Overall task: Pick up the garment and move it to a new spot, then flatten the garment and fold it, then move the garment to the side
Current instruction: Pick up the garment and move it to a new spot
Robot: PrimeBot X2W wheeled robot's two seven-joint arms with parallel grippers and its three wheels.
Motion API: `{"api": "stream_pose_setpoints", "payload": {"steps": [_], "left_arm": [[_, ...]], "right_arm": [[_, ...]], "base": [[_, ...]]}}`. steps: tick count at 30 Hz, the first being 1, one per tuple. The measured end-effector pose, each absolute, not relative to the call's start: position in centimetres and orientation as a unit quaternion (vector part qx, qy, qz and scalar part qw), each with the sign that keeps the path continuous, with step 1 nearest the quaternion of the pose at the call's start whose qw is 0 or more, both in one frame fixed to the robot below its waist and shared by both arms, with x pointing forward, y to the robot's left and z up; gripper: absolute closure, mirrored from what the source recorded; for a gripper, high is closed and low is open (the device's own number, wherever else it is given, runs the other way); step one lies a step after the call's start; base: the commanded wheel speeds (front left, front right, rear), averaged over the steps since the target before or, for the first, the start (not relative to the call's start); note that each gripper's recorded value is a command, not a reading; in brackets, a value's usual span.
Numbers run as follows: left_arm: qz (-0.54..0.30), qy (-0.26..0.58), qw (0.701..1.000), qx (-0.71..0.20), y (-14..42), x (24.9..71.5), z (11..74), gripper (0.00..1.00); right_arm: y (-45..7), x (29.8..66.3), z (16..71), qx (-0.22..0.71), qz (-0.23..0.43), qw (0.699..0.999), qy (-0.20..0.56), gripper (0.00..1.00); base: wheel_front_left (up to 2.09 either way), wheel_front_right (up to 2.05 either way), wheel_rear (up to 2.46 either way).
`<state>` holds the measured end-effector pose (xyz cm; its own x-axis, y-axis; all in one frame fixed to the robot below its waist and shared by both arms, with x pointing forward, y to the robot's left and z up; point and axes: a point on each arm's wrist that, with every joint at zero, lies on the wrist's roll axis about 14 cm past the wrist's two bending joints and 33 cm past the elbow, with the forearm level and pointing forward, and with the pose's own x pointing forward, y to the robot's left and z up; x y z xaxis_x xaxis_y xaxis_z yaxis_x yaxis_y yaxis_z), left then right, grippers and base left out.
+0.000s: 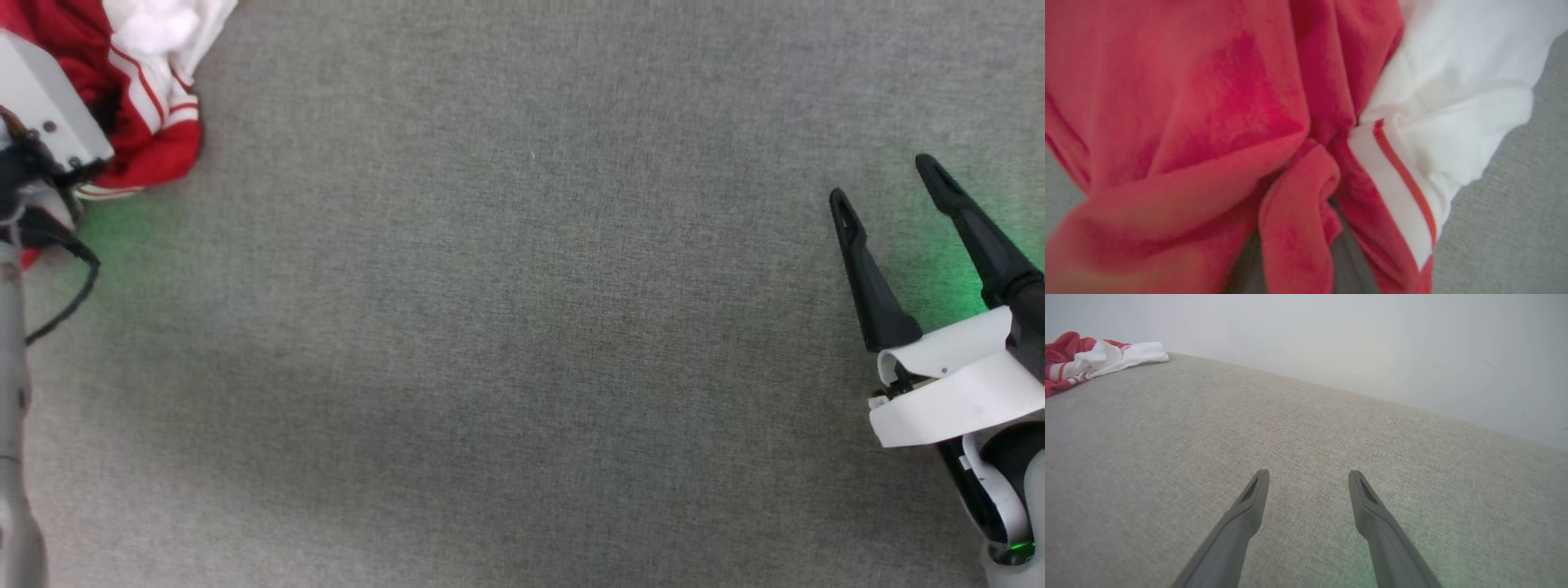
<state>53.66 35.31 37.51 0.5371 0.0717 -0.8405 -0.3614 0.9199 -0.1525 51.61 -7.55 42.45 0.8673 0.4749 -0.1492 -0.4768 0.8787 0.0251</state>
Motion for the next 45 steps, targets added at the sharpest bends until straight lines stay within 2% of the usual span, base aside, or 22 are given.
{"api": "stream_pose_setpoints", "payload": {"steps": [7, 13, 23, 28, 35, 45], "left_arm": [[0.116, 0.419, 0.892, -0.124, 36.2, 53.4, 41.6, 1.00], [0.107, 0.333, 0.934, -0.078, 37.7, 53.8, 49.2, 1.00], [0.085, 0.182, 0.980, 0.008, 37.5, 51.8, 63.7, 1.00], [0.074, 0.130, 0.988, 0.025, 36.6, 49.6, 69.6, 1.00], [0.046, 0.112, 0.992, 0.039, 34.6, 46.3, 73.8, 1.00], [-0.045, 0.119, 0.991, 0.040, 27.1, 46.5, 73.8, 1.00]], "right_arm": [[-7.0, 50.5, 44.4, 0.003, 0.250, 0.966, 0.061, 0.00], [-6.5, 49.2, 46.8, 0.013, 0.249, 0.968, 0.039, 0.00], [-5.4, 46.2, 51.8, 0.030, 0.251, 0.968, -0.011, 0.00], [-5.1, 44.9, 54.6, 0.032, 0.249, 0.967, -0.044, 0.00], [-6.5, 43.5, 57.3, 0.029, 0.226, 0.971, -0.077, 0.00], [-14.9, 42.4, 57.3, 0.005, 0.108, 0.991, -0.082, 0.00]], "base": [[0.00, 0.00, 0.00], [0.00, 0.00, 0.00], [0.00, 0.00, 0.00], [0.00, 0.00, 0.00], [0.00, 0.00, 0.00], [0.00, 0.00, 0.00]]}}
